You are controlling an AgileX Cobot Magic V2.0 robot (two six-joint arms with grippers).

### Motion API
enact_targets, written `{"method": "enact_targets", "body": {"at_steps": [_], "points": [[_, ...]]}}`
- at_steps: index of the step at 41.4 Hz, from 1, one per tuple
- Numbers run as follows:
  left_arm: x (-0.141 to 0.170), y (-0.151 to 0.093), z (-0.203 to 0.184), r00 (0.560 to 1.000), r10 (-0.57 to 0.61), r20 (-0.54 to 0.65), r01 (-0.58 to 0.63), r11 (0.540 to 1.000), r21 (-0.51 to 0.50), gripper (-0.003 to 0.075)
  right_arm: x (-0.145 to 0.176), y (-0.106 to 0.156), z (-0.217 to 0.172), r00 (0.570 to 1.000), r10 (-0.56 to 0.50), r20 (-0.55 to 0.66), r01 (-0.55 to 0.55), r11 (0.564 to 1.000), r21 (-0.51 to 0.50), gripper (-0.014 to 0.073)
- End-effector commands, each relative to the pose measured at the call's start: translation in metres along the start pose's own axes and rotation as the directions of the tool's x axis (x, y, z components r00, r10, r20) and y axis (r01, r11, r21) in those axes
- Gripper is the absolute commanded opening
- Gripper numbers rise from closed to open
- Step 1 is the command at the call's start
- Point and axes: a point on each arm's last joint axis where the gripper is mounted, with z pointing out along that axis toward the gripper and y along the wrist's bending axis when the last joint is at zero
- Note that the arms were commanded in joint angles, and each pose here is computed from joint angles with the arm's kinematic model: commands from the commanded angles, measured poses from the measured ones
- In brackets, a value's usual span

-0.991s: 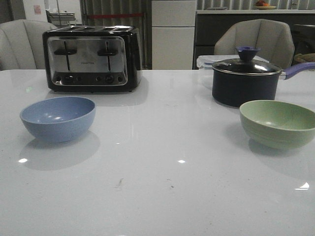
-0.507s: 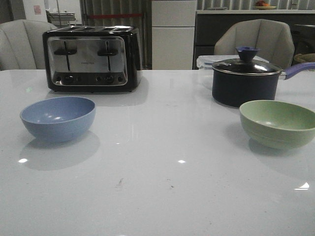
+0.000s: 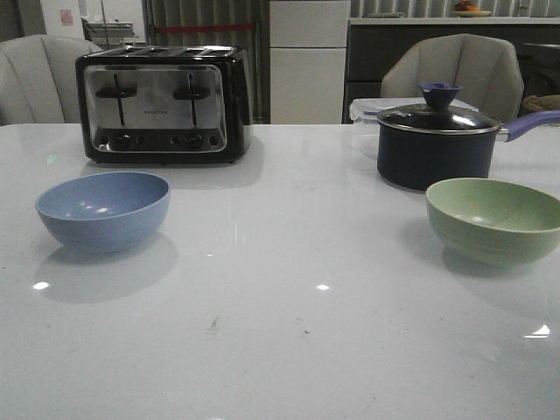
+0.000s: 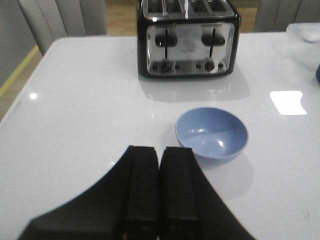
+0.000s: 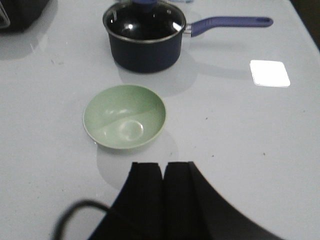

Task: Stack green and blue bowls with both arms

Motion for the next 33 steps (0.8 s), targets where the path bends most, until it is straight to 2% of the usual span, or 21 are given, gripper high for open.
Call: {"method": "enact_targets", "body": {"at_steps": [1,14,17,19,24,26,29,33], "points": [[-0.011,0.000,0.005,1.000,-0.012,0.021,0.011,1.000,0.008,0.0093,-0.009,0.000,0.013,1.000,-0.001,0.007,0.001,1.000,0.005,0.0025],[-0.007,-0.001,0.016,0.998,-0.014,-0.064,0.015,1.000,0.012,0.0094,0.002,-0.001,0.049,0.980,0.001,-0.198,0.001,1.000,0.010,0.0038],[-0.007,-0.001,0.016,0.998,-0.014,-0.066,0.015,1.000,0.012,0.0118,0.004,-0.001,0.057,0.972,0.002,-0.234,0.001,1.000,0.011,0.0106],[-0.007,-0.001,0.016,0.998,-0.014,-0.066,0.015,1.000,0.012,0.0166,0.005,-0.001,0.062,0.966,0.002,-0.258,0.001,1.000,0.012,0.0200],[-0.007,-0.001,0.016,0.998,-0.014,-0.066,0.015,1.000,0.012,0.0367,0.008,-0.002,0.075,0.951,0.003,-0.311,0.001,1.000,0.013,0.0435],[-0.007,-0.001,0.016,0.998,-0.014,-0.066,0.015,1.000,0.012,0.0438,0.009,-0.002,0.079,0.946,0.005,-0.325,0.000,1.000,0.013,0.0492],[-0.007,-0.001,0.016,0.998,-0.014,-0.066,0.015,1.000,0.012,0.0483,0.010,-0.002,0.086,0.942,0.006,-0.337,-0.001,1.000,0.013,0.0542],[-0.007,-0.001,0.016,0.998,-0.014,-0.066,0.015,1.000,0.012,0.0475,0.005,-0.001,0.097,0.942,0.018,-0.336,-0.016,1.000,0.010,0.0544]]}}
